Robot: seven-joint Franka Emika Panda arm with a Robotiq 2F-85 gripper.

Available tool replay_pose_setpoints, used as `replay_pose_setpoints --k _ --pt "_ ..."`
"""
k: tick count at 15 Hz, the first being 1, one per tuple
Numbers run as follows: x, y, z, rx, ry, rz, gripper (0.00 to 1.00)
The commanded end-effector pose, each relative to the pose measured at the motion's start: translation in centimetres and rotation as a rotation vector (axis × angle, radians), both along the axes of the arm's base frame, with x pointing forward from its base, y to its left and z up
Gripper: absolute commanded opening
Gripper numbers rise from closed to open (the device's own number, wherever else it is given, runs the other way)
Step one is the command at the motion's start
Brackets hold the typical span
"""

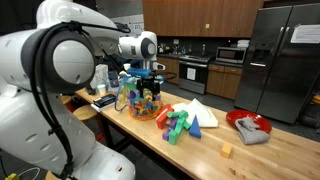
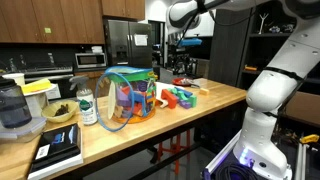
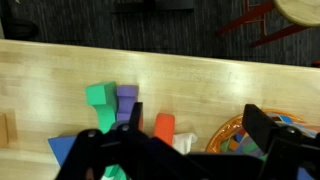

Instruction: Pick up one orange cylindrical block stand from the clear block bag and put it on the table

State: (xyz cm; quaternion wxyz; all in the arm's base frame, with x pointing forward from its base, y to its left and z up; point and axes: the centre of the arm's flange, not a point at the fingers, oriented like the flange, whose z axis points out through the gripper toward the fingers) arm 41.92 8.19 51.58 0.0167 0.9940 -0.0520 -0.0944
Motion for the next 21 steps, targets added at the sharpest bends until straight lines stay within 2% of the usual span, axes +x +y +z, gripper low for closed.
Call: replay_pose_setpoints --k 1,14,17,21 --pt "0.0 0.0 0.0 0.0 -0.001 0.0 1.0" --pt "0.0 0.0 0.0 0.0 -0.002 0.0 1.0" --pt "1.9 0.9 2.4 0.011 -0.056 0.041 1.0" --pt "5.1 2.1 6.7 0.002 -0.169 0.11 1.0"
